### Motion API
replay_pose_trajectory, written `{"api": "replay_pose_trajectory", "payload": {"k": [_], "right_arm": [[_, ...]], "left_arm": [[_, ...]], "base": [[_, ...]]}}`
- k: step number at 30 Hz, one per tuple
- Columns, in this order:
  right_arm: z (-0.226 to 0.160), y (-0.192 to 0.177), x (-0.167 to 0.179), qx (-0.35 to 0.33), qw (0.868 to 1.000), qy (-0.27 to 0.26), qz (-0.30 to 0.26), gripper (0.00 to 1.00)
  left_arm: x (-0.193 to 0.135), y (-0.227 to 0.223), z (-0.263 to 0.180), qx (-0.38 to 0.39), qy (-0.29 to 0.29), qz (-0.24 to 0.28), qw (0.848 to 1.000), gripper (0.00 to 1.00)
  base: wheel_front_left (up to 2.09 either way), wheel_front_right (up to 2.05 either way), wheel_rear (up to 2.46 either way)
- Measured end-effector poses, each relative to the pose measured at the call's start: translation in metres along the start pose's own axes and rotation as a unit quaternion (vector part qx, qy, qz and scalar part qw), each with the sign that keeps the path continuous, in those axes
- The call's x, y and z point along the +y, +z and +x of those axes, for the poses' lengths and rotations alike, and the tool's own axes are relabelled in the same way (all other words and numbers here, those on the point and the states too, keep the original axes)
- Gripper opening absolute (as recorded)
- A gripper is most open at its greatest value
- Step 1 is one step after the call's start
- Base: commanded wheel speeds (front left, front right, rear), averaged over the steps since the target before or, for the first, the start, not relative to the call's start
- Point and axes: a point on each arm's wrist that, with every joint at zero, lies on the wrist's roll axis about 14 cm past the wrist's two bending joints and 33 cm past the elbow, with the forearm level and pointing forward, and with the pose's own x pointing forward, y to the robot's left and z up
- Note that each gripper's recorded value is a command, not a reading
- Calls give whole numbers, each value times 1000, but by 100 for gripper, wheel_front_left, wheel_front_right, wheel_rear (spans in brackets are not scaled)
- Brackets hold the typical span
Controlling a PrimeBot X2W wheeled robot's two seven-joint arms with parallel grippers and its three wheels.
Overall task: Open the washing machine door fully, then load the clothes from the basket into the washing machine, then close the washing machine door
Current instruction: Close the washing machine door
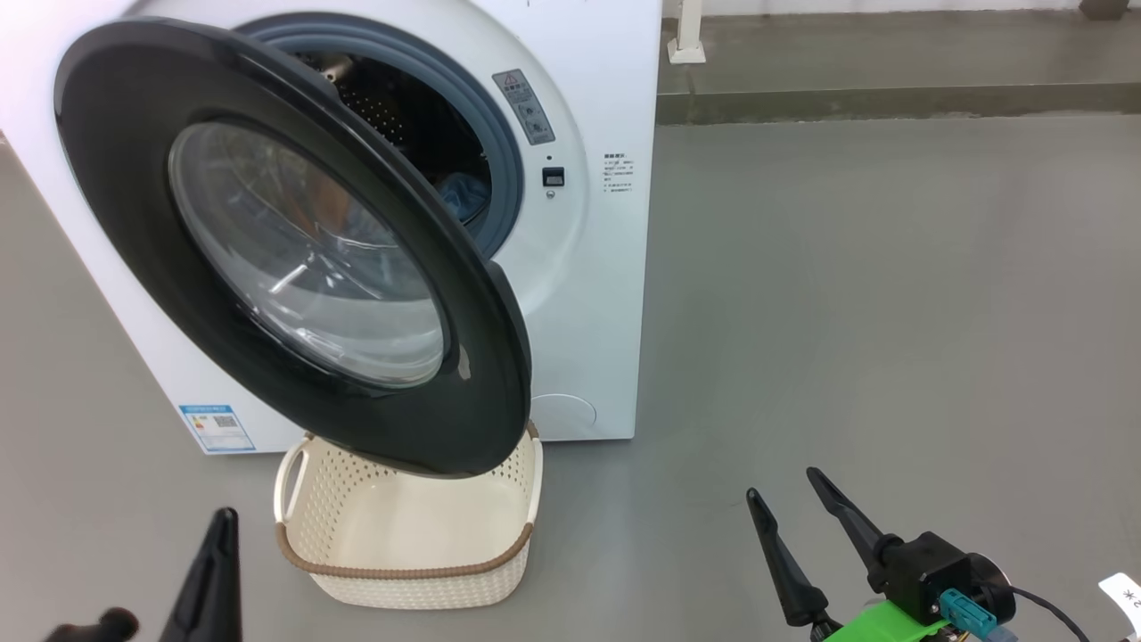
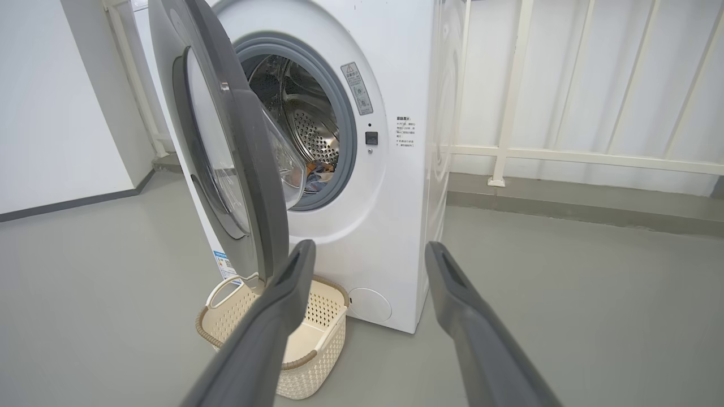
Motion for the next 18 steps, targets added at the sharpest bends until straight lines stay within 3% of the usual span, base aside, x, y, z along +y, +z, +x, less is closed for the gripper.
{"api": "replay_pose_trajectory", "payload": {"k": [3, 4, 5, 6, 7, 8, 12, 18], "right_arm": [[-1, 0, 0, 0, 1000, -1, 1, 100], [-1, 0, -1, 0, 1000, -1, 1, 100], [-2, 0, -1, 0, 1000, -2, 1, 100], [-2, 0, -1, 0, 1000, -2, 1, 100], [-2, 0, -1, 0, 1000, -3, 1, 100], [-2, 0, -1, 0, 1000, -3, 2, 100], [-3, 0, -2, 0, 1000, -4, 4, 100], [-2, 1, -2, -3, 1000, -4, 4, 100]], "left_arm": [[-4, -8, -2, 13, -6, 28, 1000, 0], [-7, -13, -3, 20, -11, 35, 999, 11], [-10, -17, -4, 27, -15, 35, 999, 26], [-13, -22, -5, 34, -20, 34, 999, 47], [-16, -26, -6, 40, -24, 33, 998, 96], [-18, -30, -7, 46, -28, 31, 998, 100], [-26, -44, -10, 68, -37, 2, 997, 100], [-24, -47, -12, 76, -39, 6, 996, 100]], "base": [[0, 0, 0], [0, 0, 0], [0, 0, 0], [0, 0, 0], [0, 0, 0], [0, 0, 0], [0, 0, 0], [0, 0, 0]]}}
